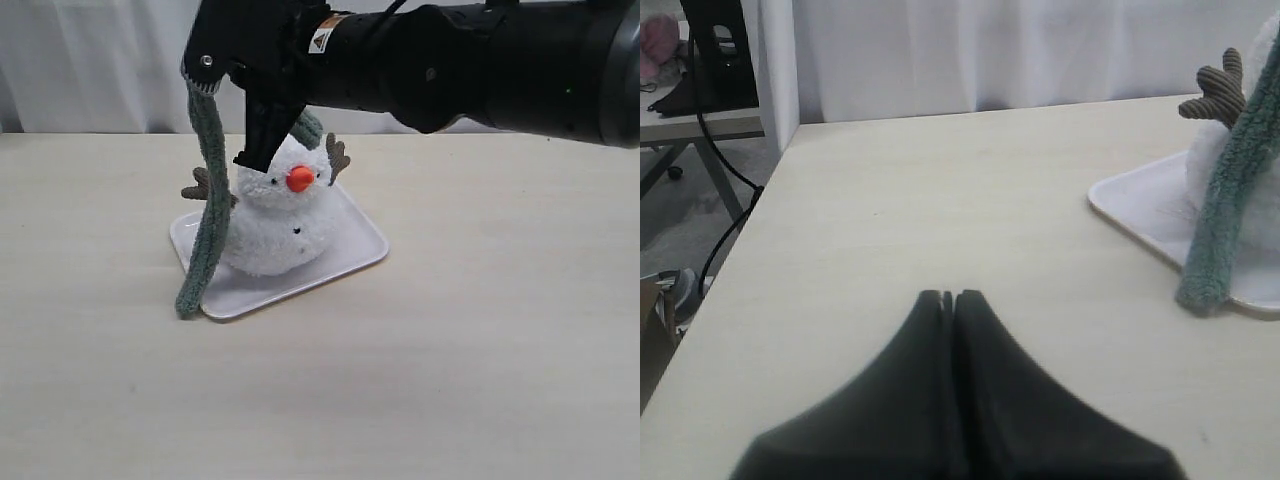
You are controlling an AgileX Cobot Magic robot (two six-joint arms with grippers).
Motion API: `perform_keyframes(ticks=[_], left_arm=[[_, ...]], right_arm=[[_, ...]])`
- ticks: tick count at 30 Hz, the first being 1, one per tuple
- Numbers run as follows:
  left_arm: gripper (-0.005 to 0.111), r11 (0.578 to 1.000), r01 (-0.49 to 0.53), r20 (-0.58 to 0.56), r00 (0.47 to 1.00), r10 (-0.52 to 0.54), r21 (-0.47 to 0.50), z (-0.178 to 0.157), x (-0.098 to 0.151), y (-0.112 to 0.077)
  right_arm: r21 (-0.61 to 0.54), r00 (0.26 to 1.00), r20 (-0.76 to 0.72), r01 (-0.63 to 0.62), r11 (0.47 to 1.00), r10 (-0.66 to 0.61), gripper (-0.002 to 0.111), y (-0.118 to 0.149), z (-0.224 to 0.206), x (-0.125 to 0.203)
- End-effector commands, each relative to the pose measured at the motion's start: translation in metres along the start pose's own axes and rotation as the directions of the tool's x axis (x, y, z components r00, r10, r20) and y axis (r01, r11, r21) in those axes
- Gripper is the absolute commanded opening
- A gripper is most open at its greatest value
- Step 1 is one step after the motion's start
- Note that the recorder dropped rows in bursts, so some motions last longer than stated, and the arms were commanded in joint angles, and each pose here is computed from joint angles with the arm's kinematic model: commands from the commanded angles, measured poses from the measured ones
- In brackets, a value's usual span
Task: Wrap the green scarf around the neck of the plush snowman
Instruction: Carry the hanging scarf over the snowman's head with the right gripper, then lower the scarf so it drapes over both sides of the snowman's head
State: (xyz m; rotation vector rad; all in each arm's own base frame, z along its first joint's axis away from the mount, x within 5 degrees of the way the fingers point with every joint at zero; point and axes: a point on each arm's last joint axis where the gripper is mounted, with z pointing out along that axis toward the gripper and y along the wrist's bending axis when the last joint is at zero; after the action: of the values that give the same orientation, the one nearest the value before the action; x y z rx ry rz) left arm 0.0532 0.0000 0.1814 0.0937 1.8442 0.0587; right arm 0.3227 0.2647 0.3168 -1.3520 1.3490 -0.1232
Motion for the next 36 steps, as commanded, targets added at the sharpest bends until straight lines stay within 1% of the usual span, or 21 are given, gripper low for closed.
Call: perform_keyframes(ticks=[1, 4, 6, 9, 10, 12, 15, 20, 21, 23, 24, 25, 26, 28, 31, 33, 36], left_arm=[[0.000, 1.000, 0.003, 0.009, 1.000, -0.003, -0.002, 0.000, 0.000, 0.000], [0.000, 1.000, 0.003, 0.009, 1.000, -0.003, -0.002, 0.000, 0.000, 0.000], [0.000, 1.000, 0.003, 0.009, 1.000, -0.003, -0.002, 0.000, 0.000, 0.000], [0.000, 1.000, 0.003, 0.009, 1.000, -0.003, -0.002, 0.000, 0.000, 0.000], [0.000, 1.000, 0.003, 0.009, 1.000, -0.003, -0.002, 0.000, 0.000, 0.000], [0.000, 1.000, 0.003, 0.009, 1.000, -0.003, -0.002, 0.000, 0.000, 0.000], [0.000, 1.000, 0.003, 0.009, 1.000, -0.003, -0.002, 0.000, 0.000, 0.000], [0.000, 1.000, 0.003, 0.009, 1.000, -0.003, -0.002, 0.000, 0.000, 0.000], [0.000, 1.000, 0.003, 0.009, 1.000, -0.003, -0.002, 0.000, 0.000, 0.000], [0.000, 1.000, 0.003, 0.009, 1.000, -0.003, -0.002, 0.000, 0.000, 0.000], [0.000, 1.000, 0.003, 0.009, 1.000, -0.003, -0.002, 0.000, 0.000, 0.000], [0.000, 1.000, 0.003, 0.009, 1.000, -0.003, -0.002, 0.000, 0.000, 0.000], [0.000, 1.000, 0.003, 0.009, 1.000, -0.003, -0.002, 0.000, 0.000, 0.000], [0.000, 1.000, 0.003, 0.009, 1.000, -0.003, -0.002, 0.000, 0.000, 0.000], [0.000, 1.000, 0.003, 0.009, 1.000, -0.003, -0.002, 0.000, 0.000, 0.000], [0.000, 1.000, 0.003, 0.009, 1.000, -0.003, -0.002, 0.000, 0.000, 0.000], [0.000, 1.000, 0.003, 0.009, 1.000, -0.003, -0.002, 0.000, 0.000, 0.000]], right_arm=[[0.025, 0.999, 0.031, 0.020, 0.999, -0.021, 0.004, -0.014, -0.023, -0.014], [-0.016, 1.000, 0.019, 0.015, 1.000, -0.015, 0.004, -0.019, -0.042, -0.021], [-0.063, 1.000, 0.000, 0.026, 0.998, -0.027, 0.004, -0.020, -0.056, -0.023], [-0.157, 0.992, -0.027, 0.118, 0.981, -0.124, 0.004, -0.018, -0.073, -0.024], [-0.175, 0.990, -0.032, 0.128, 0.976, -0.135, 0.004, -0.018, -0.077, -0.025], [-0.202, 0.984, -0.051, 0.155, 0.967, -0.169, 0.004, -0.017, -0.082, -0.024], [-0.219, 0.962, -0.097, 0.231, 0.948, -0.257, 0.004, -0.018, -0.084, -0.018], [-0.185, 0.931, -0.187, 0.281, 0.942, -0.314, 0.004, -0.019, -0.066, -0.003], [-0.162, 0.933, -0.184, 0.281, 0.946, -0.309, 0.004, -0.018, -0.058, -0.002], [-0.113, 0.927, -0.151, 0.330, 0.937, -0.344, 0.004, -0.014, -0.038, 0.001], [-0.063, 0.925, -0.107, 0.361, 0.931, -0.366, 0.004, -0.012, -0.025, 0.000], [-0.043, 0.928, -0.087, 0.360, 0.932, -0.362, 0.004, -0.010, -0.020, 0.000], [0.001, 0.933, -0.043, 0.357, 0.934, -0.357, 0.004, -0.007, -0.009, 0.000], [0.043, 0.935, -0.018, 0.353, 0.934, -0.353, 0.004, -0.005, 0.006, 0.008], [0.039, 0.943, -0.049, 0.332, 0.943, -0.330, 0.004, -0.005, 0.022, 0.031], [0.054, 0.962, -0.064, 0.268, 0.962, -0.265, 0.004, -0.009, 0.027, 0.045], [0.119, 0.982, -0.042, 0.190, 0.974, -0.186, 0.004, -0.019, 0.030, 0.055]])
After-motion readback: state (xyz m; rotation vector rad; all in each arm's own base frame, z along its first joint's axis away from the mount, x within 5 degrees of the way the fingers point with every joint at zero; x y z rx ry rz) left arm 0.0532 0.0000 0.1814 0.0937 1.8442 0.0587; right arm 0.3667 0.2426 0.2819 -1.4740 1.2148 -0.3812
